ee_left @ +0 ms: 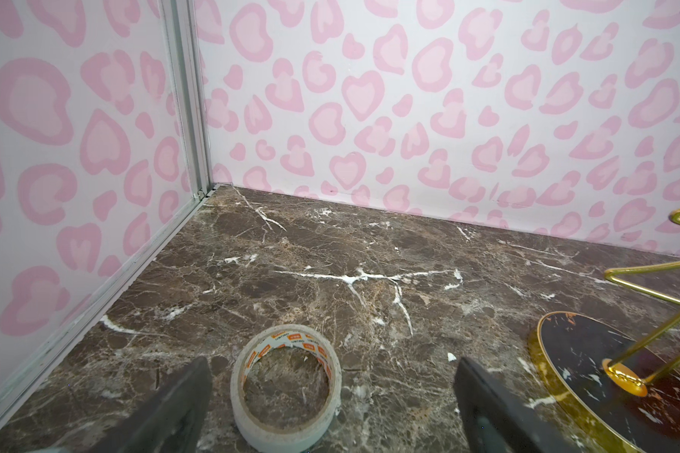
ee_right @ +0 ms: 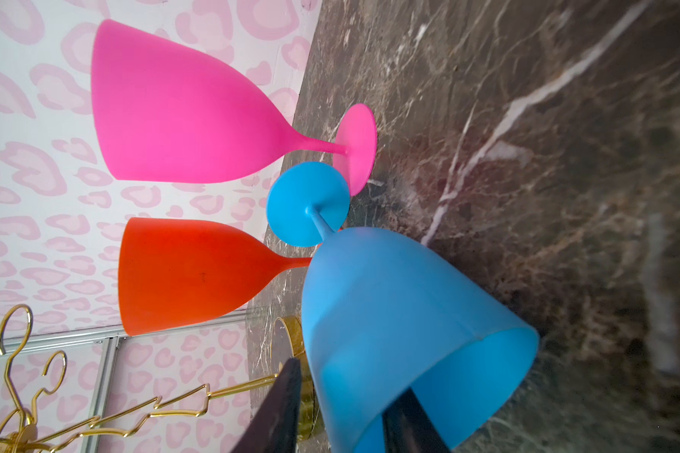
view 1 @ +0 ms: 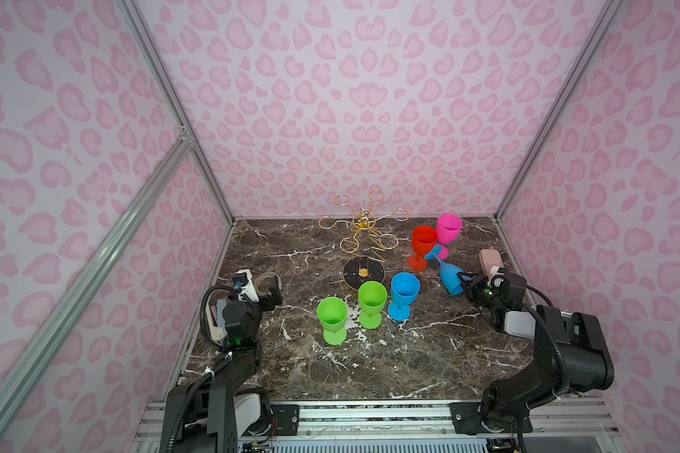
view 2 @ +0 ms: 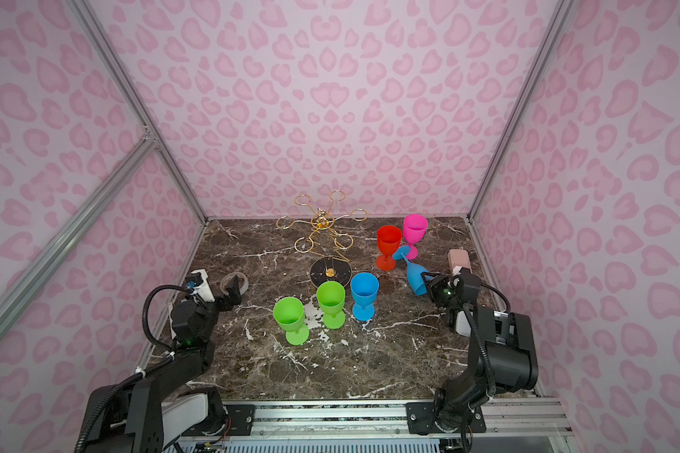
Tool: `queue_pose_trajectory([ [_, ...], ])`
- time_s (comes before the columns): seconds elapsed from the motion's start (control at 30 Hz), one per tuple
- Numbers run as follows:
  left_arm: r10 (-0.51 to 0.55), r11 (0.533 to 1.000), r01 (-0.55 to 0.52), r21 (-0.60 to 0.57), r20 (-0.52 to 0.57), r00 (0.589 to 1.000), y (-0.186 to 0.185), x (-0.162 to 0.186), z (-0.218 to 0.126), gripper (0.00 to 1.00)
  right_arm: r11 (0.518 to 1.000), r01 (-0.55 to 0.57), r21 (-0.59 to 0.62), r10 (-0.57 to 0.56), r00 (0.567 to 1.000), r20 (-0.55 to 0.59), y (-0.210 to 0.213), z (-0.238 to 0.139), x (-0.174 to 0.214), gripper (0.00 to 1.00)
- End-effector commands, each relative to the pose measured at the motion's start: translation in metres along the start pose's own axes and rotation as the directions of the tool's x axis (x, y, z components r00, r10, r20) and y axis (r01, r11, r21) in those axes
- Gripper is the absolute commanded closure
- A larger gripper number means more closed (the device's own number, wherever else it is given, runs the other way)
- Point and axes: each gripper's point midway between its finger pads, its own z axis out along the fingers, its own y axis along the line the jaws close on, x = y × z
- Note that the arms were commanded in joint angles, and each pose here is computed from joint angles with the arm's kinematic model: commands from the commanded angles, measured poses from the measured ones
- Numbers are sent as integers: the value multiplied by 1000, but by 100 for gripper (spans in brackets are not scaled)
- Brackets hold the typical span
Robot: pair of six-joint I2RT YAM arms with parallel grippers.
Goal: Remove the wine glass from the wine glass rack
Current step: 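Grasp the tipped blue glass bowl with the right gripper and lift it, then set the blue glass upright on the table and open the right gripper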
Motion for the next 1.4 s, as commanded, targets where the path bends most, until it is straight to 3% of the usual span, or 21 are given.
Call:
queue_pose_trajectory([
  [0.0,15,1000,-14,-4,29,999,1,-9,1,3,1000,3,-22,-2,1000,25,4,3,-6,72],
  [0.17,17,1000,-17,-8,28,999,1,-9,1,3,999,13,-34,-13,1000,27,6,6,-6,84],
  [0.4,18,1000,-18,-10,26,999,1,-9,1,3,998,46,-37,-45,999,23,15,4,-8,93],
  [0.63,18,1000,-18,-13,27,999,2,-9,1,3,996,92,-22,-91,996,24,30,-7,-9,97],
  [0.93,20,1000,-19,-17,27,999,3,-9,1,3,969,244,35,-242,968,-60,53,-27,5,100],
  [1.1,19,1000,-18,-16,26,999,3,-9,1,3,892,432,131,-415,899,-138,72,-57,13,100],
  [1.23,27,999,-26,-21,25,999,4,-8,0,3,836,522,171,-490,849,-199,85,-77,15,100],
  [1.37,29,999,-28,-22,22,999,4,-7,0,3,725,651,225,-572,751,-331,96,-90,23,100],
])
